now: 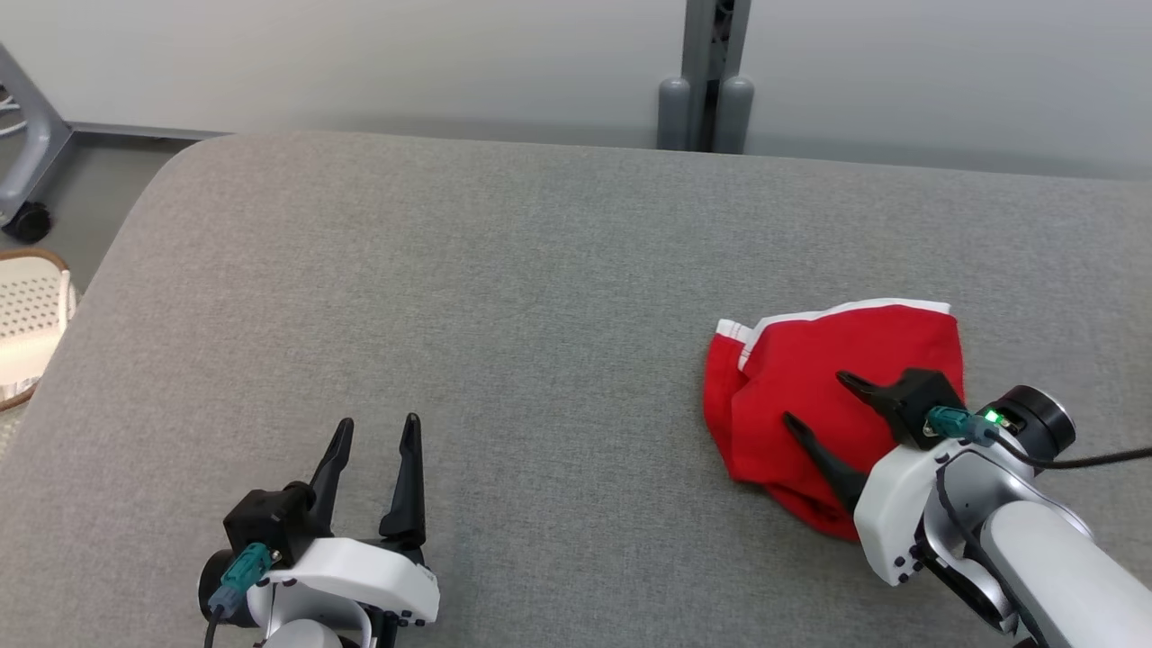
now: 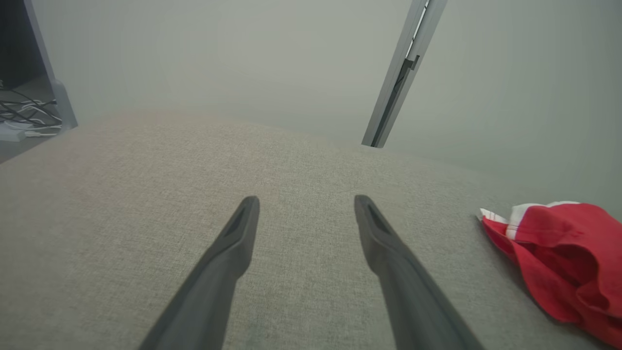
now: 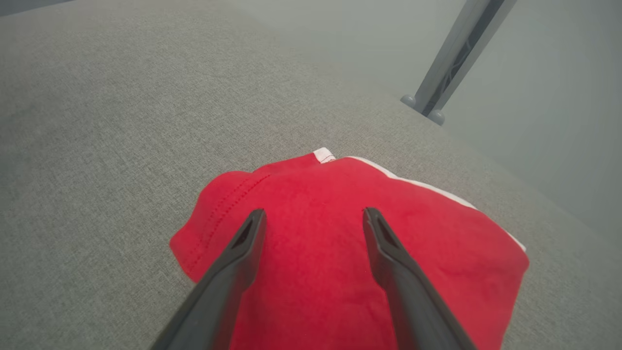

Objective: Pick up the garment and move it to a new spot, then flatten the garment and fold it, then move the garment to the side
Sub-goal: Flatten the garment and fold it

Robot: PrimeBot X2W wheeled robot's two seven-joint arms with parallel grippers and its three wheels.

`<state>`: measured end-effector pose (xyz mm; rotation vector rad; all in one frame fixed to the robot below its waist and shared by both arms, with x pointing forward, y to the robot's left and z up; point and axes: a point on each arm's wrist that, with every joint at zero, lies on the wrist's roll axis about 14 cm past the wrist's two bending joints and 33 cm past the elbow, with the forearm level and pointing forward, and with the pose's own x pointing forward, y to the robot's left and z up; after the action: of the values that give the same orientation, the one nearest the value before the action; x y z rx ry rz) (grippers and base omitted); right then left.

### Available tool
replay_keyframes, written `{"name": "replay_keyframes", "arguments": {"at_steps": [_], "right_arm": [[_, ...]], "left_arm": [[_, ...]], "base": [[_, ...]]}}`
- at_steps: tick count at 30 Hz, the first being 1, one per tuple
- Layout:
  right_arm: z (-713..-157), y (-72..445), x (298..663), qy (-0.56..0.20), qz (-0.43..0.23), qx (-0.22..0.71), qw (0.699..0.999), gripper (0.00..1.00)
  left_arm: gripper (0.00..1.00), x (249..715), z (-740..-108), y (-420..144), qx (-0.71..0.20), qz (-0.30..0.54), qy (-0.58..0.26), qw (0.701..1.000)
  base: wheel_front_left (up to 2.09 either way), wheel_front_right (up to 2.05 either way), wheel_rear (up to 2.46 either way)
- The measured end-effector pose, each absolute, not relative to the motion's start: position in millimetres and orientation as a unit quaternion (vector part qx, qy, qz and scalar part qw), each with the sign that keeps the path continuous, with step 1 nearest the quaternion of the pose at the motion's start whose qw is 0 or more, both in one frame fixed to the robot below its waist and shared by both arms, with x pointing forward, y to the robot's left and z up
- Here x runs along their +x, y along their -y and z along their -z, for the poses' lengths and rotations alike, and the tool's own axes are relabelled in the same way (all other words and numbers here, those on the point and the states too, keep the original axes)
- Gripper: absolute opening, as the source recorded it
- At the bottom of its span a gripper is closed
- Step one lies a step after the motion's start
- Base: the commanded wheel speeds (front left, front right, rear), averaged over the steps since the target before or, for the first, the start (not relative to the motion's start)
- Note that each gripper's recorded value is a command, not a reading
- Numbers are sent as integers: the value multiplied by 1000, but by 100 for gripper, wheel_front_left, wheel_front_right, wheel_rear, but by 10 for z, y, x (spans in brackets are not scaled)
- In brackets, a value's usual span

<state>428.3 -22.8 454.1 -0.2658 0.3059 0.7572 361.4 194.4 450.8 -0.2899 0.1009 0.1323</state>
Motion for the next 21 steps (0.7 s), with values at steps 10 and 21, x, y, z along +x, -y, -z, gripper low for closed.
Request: {"name": "replay_keyframes", "arguments": {"at_steps": [10, 21], "right_arm": [[-4181, 165, 4313, -227, -393, -174, 874, 0], [-4777, -292, 4378, -130, -429, -118, 886, 0]], "left_arm": [[100, 3556, -4459, -2058, -160, -92, -57, 981], [100, 3550, -4602, -2023, -161, -86, -36, 983]], "base": [[0, 0, 0], [0, 0, 0]]}}
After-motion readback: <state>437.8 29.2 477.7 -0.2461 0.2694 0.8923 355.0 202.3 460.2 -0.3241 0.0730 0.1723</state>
